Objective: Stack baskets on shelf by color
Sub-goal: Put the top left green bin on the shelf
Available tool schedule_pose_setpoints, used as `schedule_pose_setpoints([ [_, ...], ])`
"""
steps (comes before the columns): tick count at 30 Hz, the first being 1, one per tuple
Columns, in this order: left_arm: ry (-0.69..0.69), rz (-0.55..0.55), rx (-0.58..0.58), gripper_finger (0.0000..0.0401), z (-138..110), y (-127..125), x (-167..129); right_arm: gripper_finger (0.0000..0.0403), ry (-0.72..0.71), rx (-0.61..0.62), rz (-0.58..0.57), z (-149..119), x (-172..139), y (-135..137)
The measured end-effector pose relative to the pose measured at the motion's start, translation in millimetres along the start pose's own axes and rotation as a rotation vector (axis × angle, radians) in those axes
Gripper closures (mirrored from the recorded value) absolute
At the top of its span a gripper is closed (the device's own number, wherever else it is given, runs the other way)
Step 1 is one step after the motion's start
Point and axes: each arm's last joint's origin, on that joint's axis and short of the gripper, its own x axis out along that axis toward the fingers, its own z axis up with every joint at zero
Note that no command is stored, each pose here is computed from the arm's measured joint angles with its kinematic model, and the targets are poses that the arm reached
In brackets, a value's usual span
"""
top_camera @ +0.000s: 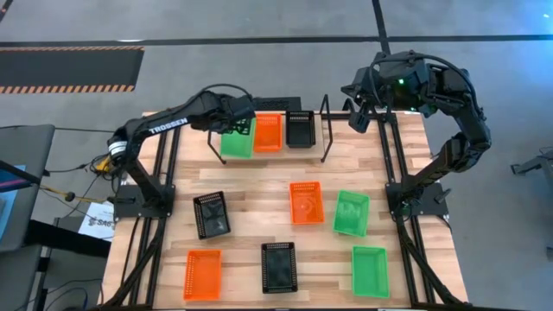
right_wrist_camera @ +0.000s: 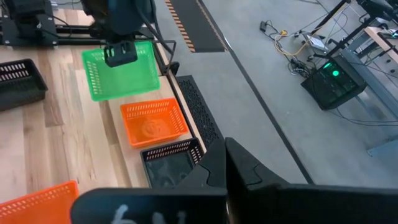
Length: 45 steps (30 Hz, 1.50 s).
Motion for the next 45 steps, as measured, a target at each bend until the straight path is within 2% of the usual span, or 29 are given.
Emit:
schedule_pose_setpoints([
  [8,-0.011,-0.016,-0.009,0.0401,7,1,14,0.0397,0.000,-0.001,0.000,0,0,0],
  [18,0.064,-0.045,-0.037,0.0401,12,6,42,0.0397,0.000,-0.002,0.000,0,0,0],
  [23,0.073,-0.118,-0.041,0.0401,10,-1,52,0.0397,0.000,-0.002,0.000,0,0,0],
  [27,0.061,-0.153,-0.050,0.0401,10,-4,54,0.0397,0.000,-0.002,0.000,0,0,0],
  [37,0.053,-0.149,-0.056,0.0401,12,-3,55,0.0397,0.005,-0.003,0.001,0,0,0],
  [45,0.078,-0.149,-0.118,0.0401,26,10,64,0.0397,0.037,0.000,0.007,-4,0,1],
])
